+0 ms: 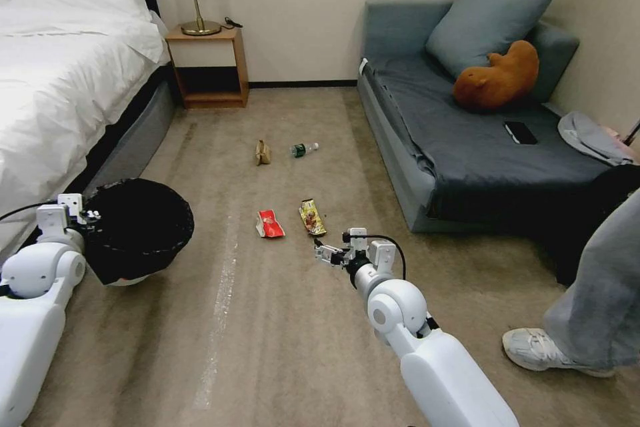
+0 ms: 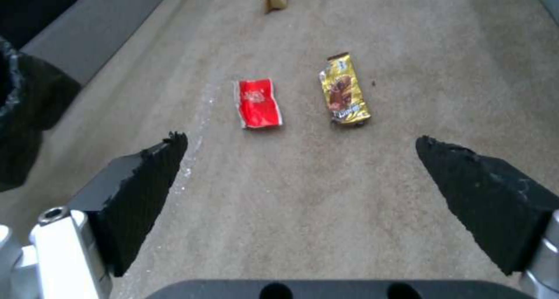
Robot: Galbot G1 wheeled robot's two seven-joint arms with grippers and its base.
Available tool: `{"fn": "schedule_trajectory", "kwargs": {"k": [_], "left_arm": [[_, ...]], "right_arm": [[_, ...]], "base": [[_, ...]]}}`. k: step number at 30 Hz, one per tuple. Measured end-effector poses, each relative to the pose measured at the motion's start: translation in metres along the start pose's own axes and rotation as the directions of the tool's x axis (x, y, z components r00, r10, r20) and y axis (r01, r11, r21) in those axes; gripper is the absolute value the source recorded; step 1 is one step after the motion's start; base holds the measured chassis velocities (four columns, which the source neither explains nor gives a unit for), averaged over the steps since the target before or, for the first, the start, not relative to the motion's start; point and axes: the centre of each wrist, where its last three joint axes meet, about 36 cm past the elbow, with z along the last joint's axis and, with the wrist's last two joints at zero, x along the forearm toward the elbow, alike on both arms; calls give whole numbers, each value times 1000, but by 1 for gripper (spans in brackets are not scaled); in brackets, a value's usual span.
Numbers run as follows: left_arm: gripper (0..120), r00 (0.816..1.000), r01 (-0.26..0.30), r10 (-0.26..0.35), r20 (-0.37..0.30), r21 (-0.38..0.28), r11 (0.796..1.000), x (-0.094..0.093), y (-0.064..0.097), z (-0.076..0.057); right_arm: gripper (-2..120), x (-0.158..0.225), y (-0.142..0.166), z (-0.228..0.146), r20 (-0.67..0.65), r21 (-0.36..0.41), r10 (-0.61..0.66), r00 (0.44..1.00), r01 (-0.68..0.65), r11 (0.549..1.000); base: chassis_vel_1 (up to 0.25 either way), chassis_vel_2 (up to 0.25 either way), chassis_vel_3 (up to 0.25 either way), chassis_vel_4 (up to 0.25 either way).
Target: Pick up the trash bin, then pick up the garbage on the floor and place it into the trash bin.
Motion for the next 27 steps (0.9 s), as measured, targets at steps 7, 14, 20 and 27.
{"fn": "schedule_trajectory", "kwargs": {"k": [7, 14, 20, 27], "left_arm": [[5, 1000, 4, -4, 4, -7, 1000, 4, 5, -3], [5, 1000, -3, 3, -3, -6, 1000, 4, 2, 0], [5, 1000, -6, 6, -5, -6, 1000, 1, 0, -1], [5, 1000, -9, 8, -9, -11, 1000, -3, 0, -2]], "right_arm": [[100, -5, -3, 5, 7, 7, -20, 1000, 20, 1000], [100, -10, -5, 6, 11, 11, -34, 999, 34, 999], [100, -13, -7, 9, 8, 14, -53, 999, 53, 999], [100, -17, -6, 14, 3, 22, -71, 997, 71, 997]], "base": [[0, 0, 0, 0], [0, 0, 0, 0], [0, 0, 0, 0], [0, 0, 0, 0]]}}
